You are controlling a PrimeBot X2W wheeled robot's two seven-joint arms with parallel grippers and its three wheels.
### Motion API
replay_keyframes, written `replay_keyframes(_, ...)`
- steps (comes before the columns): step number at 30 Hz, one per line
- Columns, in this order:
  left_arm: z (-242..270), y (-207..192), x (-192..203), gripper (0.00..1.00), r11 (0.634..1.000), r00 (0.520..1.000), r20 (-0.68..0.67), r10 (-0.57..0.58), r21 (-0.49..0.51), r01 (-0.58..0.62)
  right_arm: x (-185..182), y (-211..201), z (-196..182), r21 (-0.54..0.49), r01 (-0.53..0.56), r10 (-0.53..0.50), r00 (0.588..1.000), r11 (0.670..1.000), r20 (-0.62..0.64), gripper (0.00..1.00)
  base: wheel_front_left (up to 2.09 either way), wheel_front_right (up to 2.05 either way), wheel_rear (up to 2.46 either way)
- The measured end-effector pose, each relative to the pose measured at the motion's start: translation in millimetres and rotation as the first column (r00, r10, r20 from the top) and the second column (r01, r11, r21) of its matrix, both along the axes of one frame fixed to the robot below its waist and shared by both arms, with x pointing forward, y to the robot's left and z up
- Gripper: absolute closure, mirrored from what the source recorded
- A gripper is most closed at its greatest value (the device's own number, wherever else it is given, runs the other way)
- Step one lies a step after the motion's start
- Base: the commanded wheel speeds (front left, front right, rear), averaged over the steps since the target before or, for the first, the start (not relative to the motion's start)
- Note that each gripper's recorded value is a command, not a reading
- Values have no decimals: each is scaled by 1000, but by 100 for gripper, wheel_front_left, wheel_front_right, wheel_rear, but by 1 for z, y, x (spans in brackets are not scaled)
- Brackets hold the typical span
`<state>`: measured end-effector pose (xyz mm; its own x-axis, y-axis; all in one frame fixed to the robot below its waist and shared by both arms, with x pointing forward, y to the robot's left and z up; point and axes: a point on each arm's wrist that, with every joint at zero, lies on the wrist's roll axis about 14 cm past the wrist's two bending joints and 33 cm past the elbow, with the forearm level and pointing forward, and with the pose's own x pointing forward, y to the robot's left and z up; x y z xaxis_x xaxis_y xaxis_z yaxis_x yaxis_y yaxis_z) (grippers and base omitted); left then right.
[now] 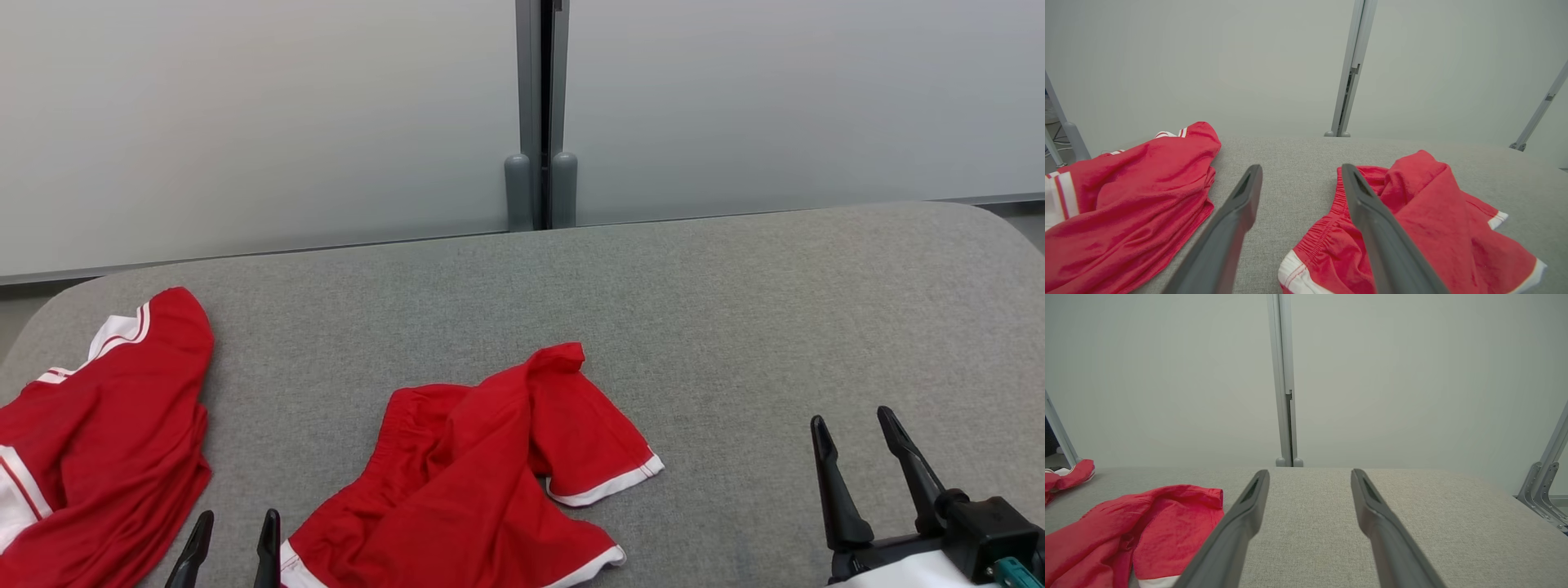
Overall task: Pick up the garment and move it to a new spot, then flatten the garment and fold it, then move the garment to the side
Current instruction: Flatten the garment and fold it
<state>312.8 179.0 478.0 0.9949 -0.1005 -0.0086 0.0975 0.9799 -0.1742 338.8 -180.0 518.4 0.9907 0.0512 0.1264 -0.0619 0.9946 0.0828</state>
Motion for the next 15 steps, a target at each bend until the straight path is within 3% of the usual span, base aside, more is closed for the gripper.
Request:
replay_keyframes(4,-3,-2,-2,0,1000,1000,-8,-8,1,8,1,13,0,3,-39,39,999,999,0,0,0,0,0)
replay_keyframes(10,-37,-2,-13,0,997,991,-126,-49,59,57,-4,58,-12,-59,-262,260,964,963,-49,0,0,0,0)
replay_keyframes(11,-37,-2,-13,0,997,991,-126,-49,59,57,-4,58,-12,-59,-262,260,964,963,-49,0,0,0,0)
replay_keyframes(15,-48,-9,-13,0,993,972,-219,-84,61,99,-15,77,-38,-128,-437,409,891,890,-196,0,0,0,0)
